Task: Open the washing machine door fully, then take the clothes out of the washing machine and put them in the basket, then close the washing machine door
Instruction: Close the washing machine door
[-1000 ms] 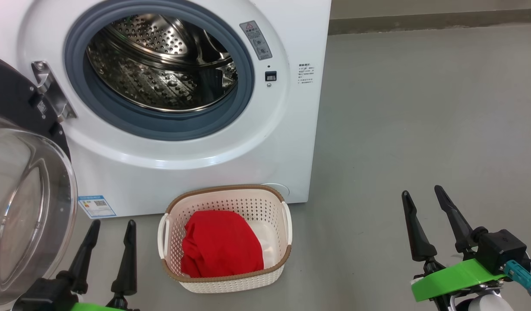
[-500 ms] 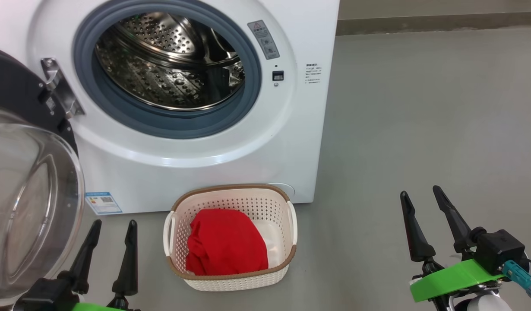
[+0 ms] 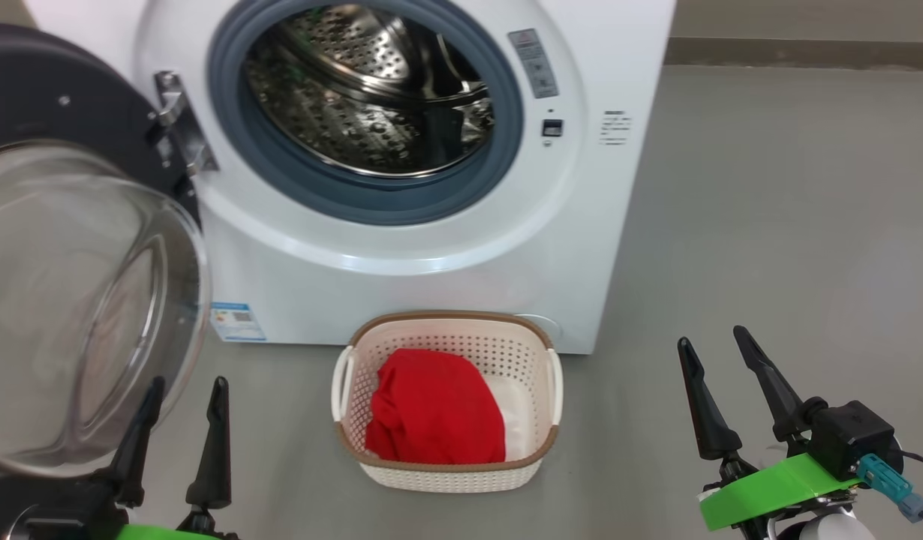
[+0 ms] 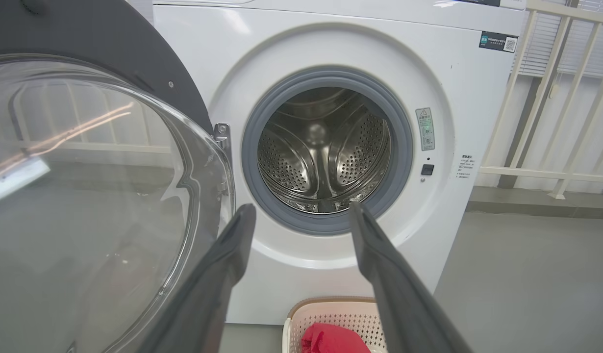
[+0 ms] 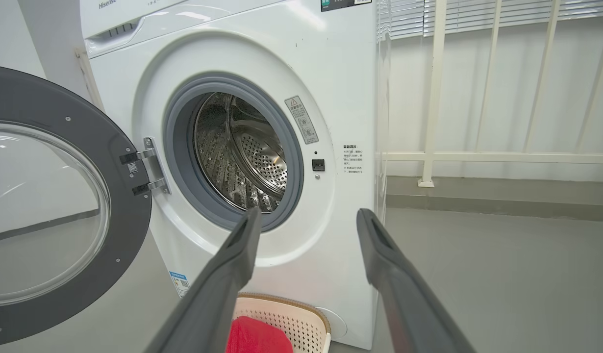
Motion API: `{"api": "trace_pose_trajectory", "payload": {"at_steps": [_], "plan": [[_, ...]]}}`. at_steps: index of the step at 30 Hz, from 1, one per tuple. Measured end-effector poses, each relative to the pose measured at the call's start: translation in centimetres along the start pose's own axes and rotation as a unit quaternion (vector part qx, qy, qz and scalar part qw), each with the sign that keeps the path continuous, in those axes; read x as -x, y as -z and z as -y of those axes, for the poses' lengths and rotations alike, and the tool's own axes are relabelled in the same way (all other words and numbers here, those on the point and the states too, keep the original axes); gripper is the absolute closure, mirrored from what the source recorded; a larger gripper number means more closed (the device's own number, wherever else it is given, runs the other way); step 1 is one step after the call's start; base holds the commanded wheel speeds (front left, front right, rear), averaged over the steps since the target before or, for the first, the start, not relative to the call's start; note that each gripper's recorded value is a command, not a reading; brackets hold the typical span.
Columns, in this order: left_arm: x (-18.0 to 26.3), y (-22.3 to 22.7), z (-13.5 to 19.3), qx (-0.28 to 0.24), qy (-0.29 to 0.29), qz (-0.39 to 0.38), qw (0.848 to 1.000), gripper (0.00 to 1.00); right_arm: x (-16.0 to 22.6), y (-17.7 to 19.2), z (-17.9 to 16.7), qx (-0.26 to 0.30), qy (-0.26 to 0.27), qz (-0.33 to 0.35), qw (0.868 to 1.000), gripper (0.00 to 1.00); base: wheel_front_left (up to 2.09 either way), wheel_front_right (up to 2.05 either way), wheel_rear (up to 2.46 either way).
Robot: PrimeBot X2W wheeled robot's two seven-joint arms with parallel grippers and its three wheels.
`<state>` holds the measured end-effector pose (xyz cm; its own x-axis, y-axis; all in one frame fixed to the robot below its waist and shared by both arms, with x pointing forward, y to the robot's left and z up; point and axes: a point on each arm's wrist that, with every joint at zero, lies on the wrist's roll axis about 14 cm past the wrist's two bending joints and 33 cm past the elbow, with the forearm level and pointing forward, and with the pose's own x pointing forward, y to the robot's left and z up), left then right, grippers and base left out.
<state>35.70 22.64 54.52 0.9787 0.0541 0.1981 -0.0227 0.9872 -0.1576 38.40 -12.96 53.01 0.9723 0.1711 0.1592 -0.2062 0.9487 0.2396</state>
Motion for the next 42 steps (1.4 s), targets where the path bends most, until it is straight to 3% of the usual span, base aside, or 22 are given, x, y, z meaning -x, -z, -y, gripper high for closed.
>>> {"api": "trace_pose_trajectory", "payload": {"at_steps": [17,34,42], "plan": [[3.9,-1.9,-5.5,-0.025,-0.092,0.018,0.995,0.00,-2.8,2.4,-6.2,0.000,-0.096,-0.028,0.995,0.00,0.00,0.00,0.00],[9.0,-3.5,-9.8,-0.050,-0.172,0.028,0.983,0.00,-3.9,3.5,-13.7,-0.014,-0.201,-0.042,0.979,0.00,0.00,0.00,0.00],[10.5,-3.6,-10.9,-0.055,-0.200,0.026,0.978,0.00,-3.9,3.8,-15.7,-0.016,-0.227,-0.046,0.973,0.00,0.00,0.00,0.00]]}}
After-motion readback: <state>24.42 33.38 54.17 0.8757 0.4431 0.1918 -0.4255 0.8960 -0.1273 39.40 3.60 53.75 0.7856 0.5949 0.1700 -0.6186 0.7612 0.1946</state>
